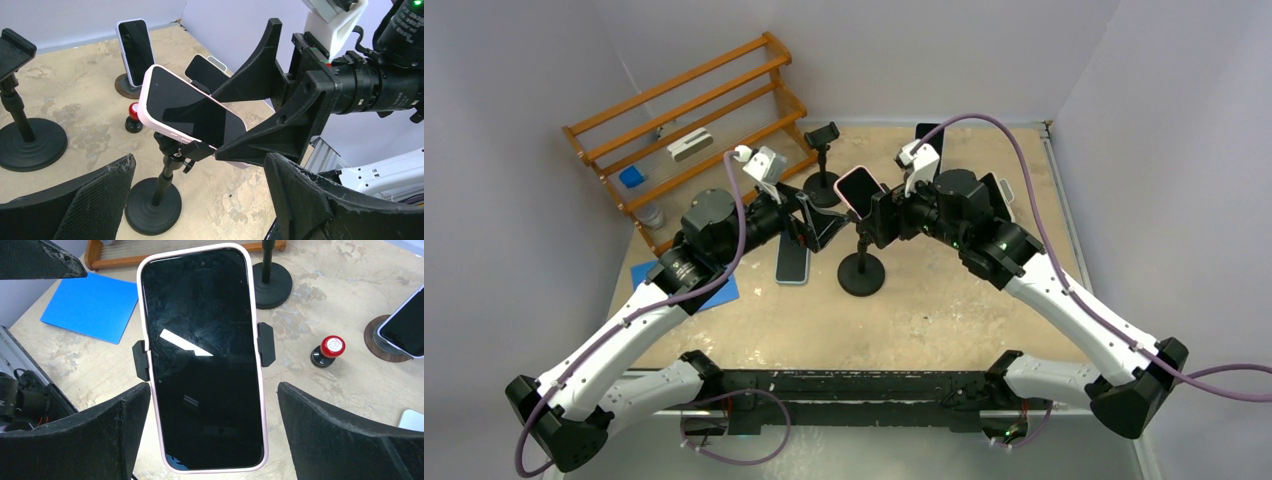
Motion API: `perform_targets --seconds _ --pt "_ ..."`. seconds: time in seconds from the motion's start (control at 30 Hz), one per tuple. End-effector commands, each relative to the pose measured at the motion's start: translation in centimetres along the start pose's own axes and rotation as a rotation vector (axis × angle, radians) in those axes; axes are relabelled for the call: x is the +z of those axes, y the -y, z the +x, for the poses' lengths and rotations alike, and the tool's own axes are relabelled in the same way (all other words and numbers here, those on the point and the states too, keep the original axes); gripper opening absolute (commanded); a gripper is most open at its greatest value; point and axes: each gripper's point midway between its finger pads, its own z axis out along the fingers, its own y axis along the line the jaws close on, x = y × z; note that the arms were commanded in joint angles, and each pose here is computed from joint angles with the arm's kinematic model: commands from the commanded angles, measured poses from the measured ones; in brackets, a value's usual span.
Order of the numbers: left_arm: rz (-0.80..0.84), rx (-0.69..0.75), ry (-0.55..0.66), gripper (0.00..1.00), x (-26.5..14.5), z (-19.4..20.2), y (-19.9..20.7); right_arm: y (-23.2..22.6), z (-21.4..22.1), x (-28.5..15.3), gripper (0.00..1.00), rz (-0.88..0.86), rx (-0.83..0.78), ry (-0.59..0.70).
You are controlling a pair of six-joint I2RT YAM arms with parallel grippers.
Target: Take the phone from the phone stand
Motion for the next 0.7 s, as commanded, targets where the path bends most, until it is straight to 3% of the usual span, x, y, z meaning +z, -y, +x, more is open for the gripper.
perform_targets --seconds 0.0,0.67 --pt "0.04 0.041 0.052 0.98 -0.1 -1.5 1.1 -0.4 -0.8 0.3 0.99 -0.024 -0.019 0.024" --pt "0.035 -0.004 0.011 0.96 0.5 -0.5 1.3 0.6 -0.9 0.6 0.84 0.043 0.026 0.005"
